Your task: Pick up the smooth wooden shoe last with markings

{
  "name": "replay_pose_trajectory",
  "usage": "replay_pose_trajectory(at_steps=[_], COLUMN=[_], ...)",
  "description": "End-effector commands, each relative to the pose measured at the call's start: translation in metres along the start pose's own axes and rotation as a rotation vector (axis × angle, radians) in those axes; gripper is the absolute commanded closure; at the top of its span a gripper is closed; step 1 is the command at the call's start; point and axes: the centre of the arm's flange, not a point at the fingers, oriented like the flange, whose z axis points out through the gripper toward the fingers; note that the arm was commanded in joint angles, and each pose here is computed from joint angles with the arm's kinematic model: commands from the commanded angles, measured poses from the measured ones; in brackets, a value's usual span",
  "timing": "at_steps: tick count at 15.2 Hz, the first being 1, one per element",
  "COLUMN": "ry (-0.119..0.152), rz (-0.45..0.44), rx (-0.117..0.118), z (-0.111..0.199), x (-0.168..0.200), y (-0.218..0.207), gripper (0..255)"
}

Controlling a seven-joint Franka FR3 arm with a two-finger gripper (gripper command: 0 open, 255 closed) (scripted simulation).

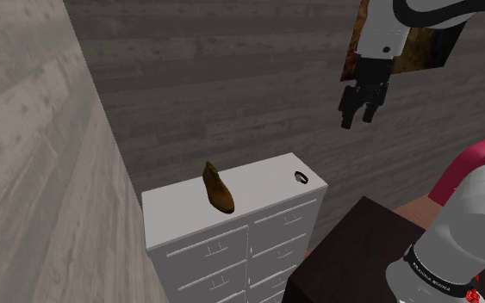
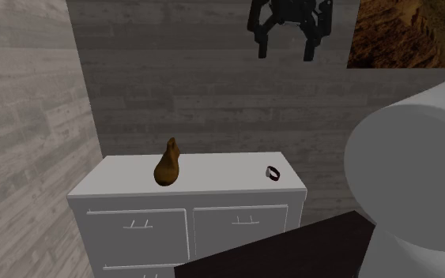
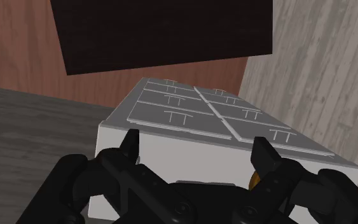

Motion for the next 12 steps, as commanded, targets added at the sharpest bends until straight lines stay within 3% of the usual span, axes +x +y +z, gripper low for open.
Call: replay_pose_trajectory(at_steps=[1,12], ry=[0.000,0.005], rz=[0.000,0.038], rx=[0.000,0.008], z=[0.000,0.081], x=[0.000,0.097], y=[0.000,-0.069], gripper=[0,0])
